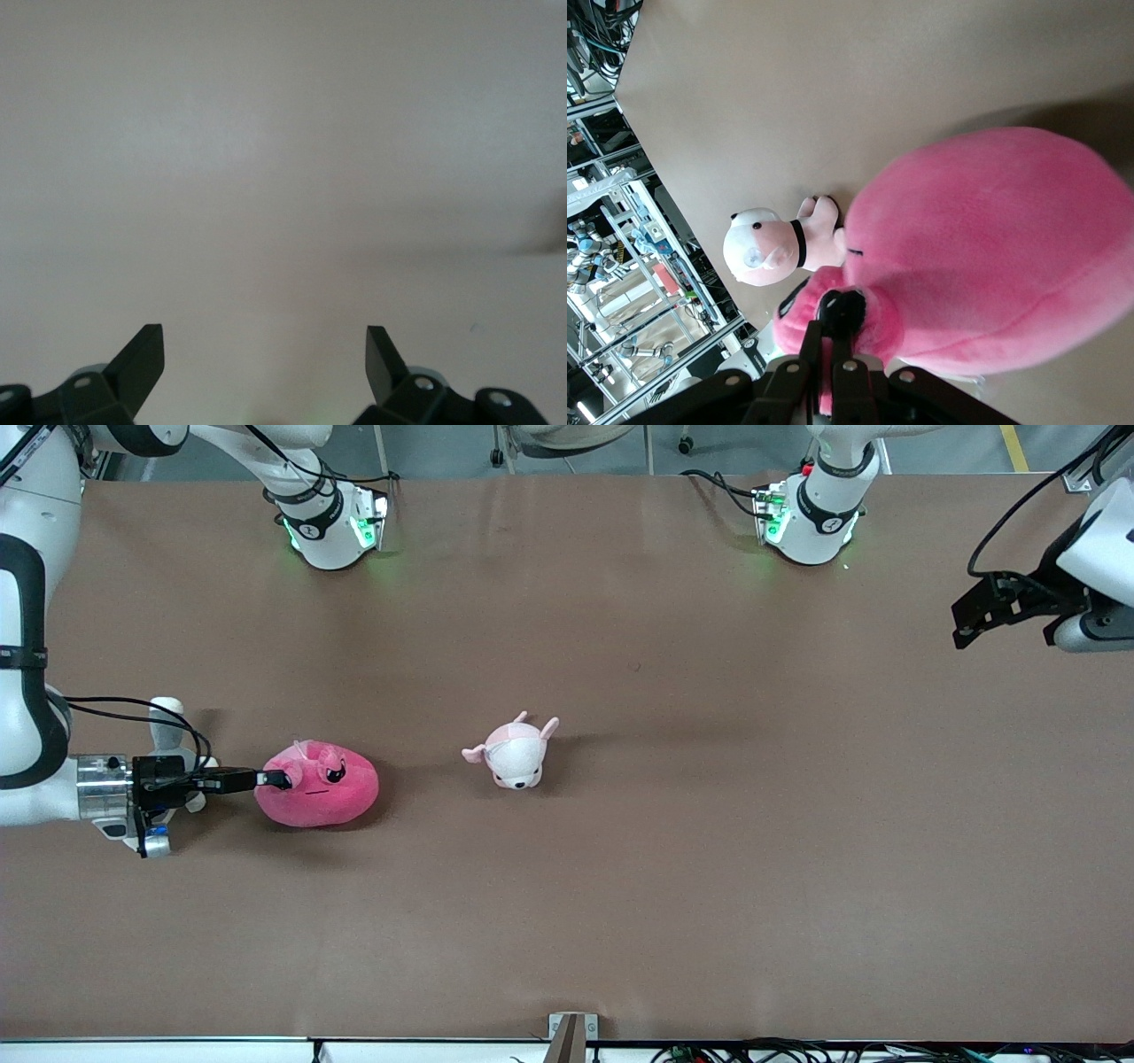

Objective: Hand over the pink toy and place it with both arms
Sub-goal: 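Hold the pink toy with the right gripper while the left gripper retracts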

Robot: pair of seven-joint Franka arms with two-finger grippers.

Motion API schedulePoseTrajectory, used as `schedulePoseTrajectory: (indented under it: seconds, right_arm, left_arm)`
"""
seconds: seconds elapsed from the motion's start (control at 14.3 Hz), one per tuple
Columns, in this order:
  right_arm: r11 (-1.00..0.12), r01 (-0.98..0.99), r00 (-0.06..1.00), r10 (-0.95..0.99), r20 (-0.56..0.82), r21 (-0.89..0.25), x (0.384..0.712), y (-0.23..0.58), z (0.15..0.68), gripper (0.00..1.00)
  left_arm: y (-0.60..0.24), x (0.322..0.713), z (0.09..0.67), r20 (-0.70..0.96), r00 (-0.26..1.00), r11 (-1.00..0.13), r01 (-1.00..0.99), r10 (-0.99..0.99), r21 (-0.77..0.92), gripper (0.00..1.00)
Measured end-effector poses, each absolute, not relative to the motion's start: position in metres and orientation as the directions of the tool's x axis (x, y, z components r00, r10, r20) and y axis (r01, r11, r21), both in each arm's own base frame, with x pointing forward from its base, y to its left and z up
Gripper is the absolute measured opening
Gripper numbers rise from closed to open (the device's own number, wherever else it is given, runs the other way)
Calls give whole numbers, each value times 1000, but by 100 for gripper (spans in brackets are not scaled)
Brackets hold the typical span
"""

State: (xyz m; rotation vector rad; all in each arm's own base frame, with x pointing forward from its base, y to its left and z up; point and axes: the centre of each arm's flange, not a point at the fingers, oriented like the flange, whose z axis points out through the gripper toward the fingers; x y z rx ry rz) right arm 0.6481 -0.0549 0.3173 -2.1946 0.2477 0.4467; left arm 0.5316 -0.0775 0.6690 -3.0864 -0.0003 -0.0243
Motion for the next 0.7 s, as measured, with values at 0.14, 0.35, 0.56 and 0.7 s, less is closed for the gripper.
schedulePoseTrajectory:
  seconds: [0.14, 0.35, 0.56, 0.7]
  right_arm:
    - [-600, -332, 909, 2, -416, -727, 645, -52, 317, 7]
    - [-589, -340, 904, 8, -426, -733, 645, -50, 313, 7]
    - [-585, -354, 899, 4, -439, -730, 644, -55, 303, 7]
    - [-581, -362, 895, 3, -446, -729, 643, -58, 295, 7]
  left_arm:
    - [-87, 523, 669, 14, 999, -998, 38, 38, -57, 100]
    - [-96, 516, 670, 7, 997, -996, 72, 71, -57, 100]
    - [-95, 514, 673, 11, 997, -996, 74, 73, -51, 100]
    - [-93, 515, 673, 12, 998, -997, 58, 57, -50, 100]
